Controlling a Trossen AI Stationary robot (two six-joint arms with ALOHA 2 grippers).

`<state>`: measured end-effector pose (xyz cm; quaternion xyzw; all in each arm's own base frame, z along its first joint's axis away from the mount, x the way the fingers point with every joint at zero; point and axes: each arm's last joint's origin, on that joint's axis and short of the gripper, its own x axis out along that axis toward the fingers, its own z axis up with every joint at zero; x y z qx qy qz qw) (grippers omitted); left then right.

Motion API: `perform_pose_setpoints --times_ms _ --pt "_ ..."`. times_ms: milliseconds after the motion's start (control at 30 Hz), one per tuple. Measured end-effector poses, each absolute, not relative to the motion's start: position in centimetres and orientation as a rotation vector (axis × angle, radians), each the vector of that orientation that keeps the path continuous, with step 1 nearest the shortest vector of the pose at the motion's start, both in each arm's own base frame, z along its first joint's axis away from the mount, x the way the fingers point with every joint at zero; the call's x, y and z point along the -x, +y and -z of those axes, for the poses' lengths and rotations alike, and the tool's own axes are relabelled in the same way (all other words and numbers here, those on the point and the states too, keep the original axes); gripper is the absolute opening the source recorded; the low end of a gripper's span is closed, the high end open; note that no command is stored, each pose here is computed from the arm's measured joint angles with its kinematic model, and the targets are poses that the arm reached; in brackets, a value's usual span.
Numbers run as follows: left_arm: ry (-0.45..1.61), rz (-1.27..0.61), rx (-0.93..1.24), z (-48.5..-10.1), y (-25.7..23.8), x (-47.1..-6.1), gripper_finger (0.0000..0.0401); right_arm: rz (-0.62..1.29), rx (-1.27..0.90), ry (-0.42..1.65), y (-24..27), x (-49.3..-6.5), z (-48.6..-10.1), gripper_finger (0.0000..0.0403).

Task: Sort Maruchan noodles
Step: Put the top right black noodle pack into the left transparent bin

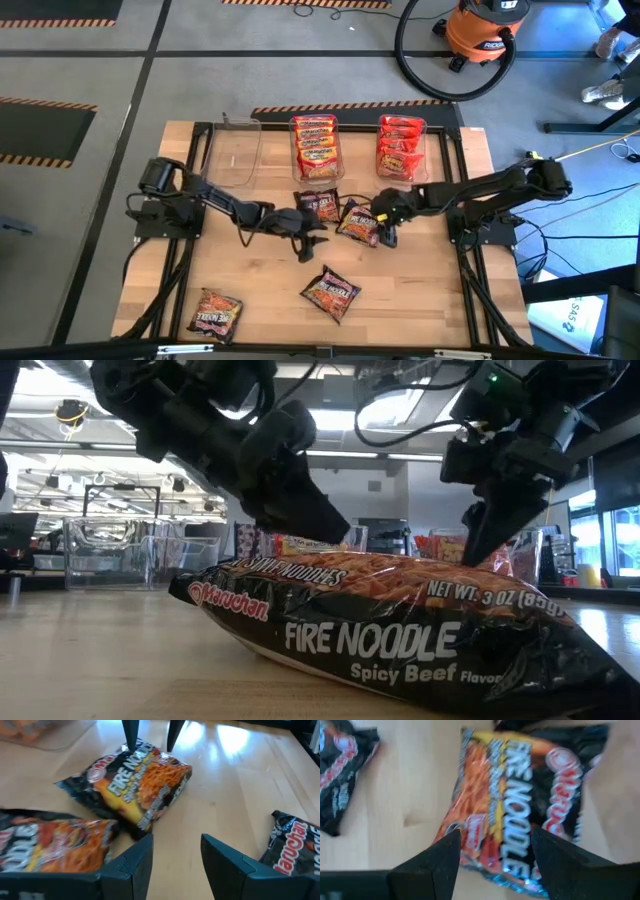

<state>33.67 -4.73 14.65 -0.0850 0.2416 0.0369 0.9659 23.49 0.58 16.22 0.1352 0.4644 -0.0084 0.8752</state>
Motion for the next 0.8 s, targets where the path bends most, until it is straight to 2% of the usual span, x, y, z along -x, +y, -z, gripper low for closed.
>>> perform_pose_setpoints --times_ms 200,333,533,667,800 --pt "0.516 -0.031 0.16 -13.5 -6.7 -35.1 0.0158 -0.033 -0.371 0.951 2.4 -24.4 -15.6 0.0223" --pt "0.515 -0.022 0.166 -13.4 -7.7 -35.2 0.0158 -0.155 -0.452 0.903 3.3 -25.4 -15.4 0.0223" --pt "0.483 -0.039 0.18 -13.6 -8.7 -35.1 0.0158 -0.227 -0.497 0.851 3.6 -26.8 -17.6 0.0223" --pt "0.374 -0.008 0.188 -14.6 -9.3 -35.4 0.0158 -0.216 -0.5 0.902 3.6 -25.5 -19.5 0.0223" --pt "0.294 0.005 0.156 -14.8 -9.0 -36.1 0.0158 -0.167 -0.508 0.925 3.7 -23.2 -19.1 0.0222"
